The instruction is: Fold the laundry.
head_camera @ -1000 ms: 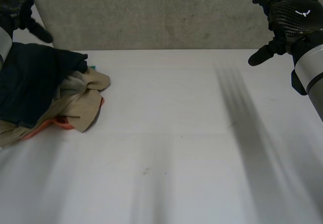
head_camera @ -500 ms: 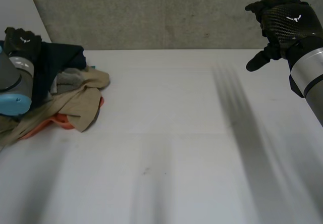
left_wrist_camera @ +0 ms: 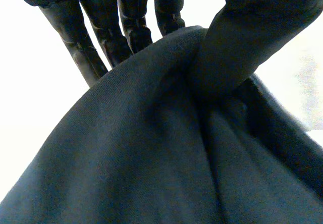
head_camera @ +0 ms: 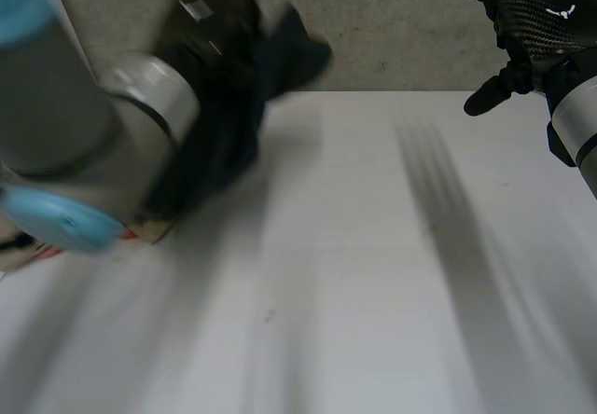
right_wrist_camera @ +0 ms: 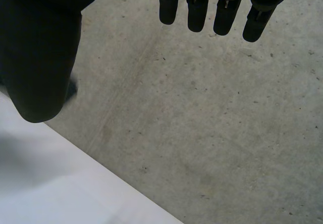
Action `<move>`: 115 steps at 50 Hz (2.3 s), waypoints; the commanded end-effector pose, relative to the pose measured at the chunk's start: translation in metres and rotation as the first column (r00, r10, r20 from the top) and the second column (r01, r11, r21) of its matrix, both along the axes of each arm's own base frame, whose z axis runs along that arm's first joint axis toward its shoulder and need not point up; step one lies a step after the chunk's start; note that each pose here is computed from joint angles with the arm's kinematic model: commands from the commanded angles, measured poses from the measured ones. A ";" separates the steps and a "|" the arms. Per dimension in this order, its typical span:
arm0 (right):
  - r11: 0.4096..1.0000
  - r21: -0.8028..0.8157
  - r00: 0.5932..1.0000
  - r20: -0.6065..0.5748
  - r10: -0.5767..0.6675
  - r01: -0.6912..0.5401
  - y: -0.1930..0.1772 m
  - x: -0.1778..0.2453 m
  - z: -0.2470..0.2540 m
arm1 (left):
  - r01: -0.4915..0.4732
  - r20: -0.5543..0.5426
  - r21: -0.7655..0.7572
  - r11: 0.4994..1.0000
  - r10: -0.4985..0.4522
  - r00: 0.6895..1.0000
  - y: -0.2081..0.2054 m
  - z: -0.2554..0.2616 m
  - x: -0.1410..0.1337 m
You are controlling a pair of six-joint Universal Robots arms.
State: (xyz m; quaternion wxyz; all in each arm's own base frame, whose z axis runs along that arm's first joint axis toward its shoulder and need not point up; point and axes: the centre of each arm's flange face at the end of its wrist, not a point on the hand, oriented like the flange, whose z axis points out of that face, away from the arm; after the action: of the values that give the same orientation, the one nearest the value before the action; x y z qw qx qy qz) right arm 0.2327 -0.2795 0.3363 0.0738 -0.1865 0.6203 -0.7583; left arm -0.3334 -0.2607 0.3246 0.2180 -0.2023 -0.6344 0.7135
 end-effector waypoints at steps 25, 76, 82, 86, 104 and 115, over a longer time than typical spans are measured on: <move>0.903 0.386 0.891 -0.322 0.321 -0.186 0.054 0.062 -0.114 | -0.260 0.396 -0.033 0.965 0.251 0.883 -0.092 -0.073 0.079; 0.981 -0.168 0.938 -0.344 0.035 -0.098 -0.087 0.091 -0.107 | 0.141 0.138 0.401 0.905 -0.211 0.968 0.037 -0.107 0.012; 0.946 -0.299 0.937 -0.349 0.013 -0.124 -0.124 0.086 -0.123 | 0.307 0.032 0.456 0.835 -0.360 0.932 0.096 -0.127 -0.030; 0.937 -0.335 0.941 -0.337 -0.020 -0.100 -0.138 0.080 -0.134 | 0.318 0.015 0.424 0.848 -0.358 0.934 0.101 -0.130 -0.043; 0.995 0.095 0.932 -0.361 -0.006 0.043 -0.065 0.029 -0.080 | -0.036 0.184 -0.023 0.999 0.040 0.982 -0.049 -0.057 0.044; 0.862 0.496 0.977 -0.113 0.182 -0.103 0.015 0.073 -0.113 | 0.009 0.429 -0.093 0.996 0.032 0.903 -0.147 -0.139 0.059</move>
State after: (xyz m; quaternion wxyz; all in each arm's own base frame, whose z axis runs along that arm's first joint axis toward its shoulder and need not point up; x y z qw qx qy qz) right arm 0.2768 -0.3002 0.2378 0.0417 -0.2870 0.7501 -0.5944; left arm -0.2747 -0.3654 0.2322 0.0849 -0.3069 -0.6462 0.6935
